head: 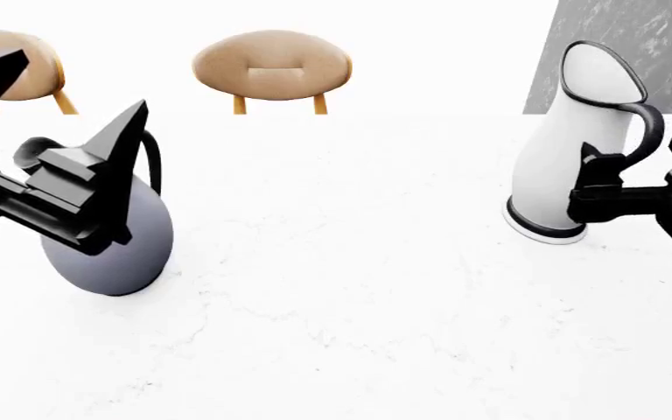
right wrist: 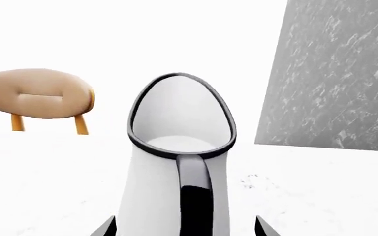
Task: Pick the pitcher and pitcher and place them in the sink. Then turn on the water.
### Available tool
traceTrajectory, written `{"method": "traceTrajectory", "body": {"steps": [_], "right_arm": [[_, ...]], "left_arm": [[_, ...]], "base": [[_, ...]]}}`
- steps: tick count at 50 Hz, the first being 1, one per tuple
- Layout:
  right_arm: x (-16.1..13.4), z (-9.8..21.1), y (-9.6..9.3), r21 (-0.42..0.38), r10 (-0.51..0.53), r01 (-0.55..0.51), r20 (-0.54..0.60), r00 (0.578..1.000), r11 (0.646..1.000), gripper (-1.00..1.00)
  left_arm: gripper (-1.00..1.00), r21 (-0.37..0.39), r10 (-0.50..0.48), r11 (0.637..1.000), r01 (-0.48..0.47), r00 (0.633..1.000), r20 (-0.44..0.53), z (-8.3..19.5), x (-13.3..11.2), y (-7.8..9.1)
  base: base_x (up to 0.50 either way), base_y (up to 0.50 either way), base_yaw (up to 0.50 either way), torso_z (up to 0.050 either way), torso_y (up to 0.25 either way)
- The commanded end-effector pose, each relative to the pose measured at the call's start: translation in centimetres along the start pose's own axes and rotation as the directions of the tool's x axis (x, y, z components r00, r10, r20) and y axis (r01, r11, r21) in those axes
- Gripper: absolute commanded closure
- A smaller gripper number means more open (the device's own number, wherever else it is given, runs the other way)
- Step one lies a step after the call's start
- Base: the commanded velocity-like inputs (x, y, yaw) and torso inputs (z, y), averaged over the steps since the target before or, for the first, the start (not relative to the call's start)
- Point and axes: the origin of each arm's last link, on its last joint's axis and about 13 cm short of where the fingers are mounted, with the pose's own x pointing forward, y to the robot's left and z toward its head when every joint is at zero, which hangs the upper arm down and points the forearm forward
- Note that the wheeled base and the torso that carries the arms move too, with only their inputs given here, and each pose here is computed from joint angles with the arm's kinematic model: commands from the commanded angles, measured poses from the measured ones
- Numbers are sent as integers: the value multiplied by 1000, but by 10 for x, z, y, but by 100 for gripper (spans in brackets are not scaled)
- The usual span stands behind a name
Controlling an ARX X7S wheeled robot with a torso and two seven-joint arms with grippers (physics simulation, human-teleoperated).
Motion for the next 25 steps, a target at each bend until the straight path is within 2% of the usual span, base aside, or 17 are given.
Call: {"method": "traceTrajectory", "body": {"steps": [1, 8, 9, 25], "right_arm": [[4, -2, 1, 7, 5, -5, -27, 1000, 1000, -100], [4, -4, 1, 3, -5, 5, -39, 999, 1000, -100], [4, -4, 2, 7, 0, 1, -35, 999, 1000, 100], [5, -5, 2, 11, 4, -4, -22, 1000, 1000, 100]], "left_arm": [[-100, 0, 1, 1000, -1, 1000, -1, -1, 0, 0], [-100, -1, 0, 1000, 0, 1000, -1, -1, 1, 0], [-100, 0, 1, 1000, -1, 1000, -1, -2, 1, 0], [-100, -3, 10, 1000, -10, 1000, -2, -2, 0, 0]], "base": [[0, 0, 0, 0, 0], [0, 0, 0, 0, 0], [0, 0, 0, 0, 0], [0, 0, 0, 0, 0]]}}
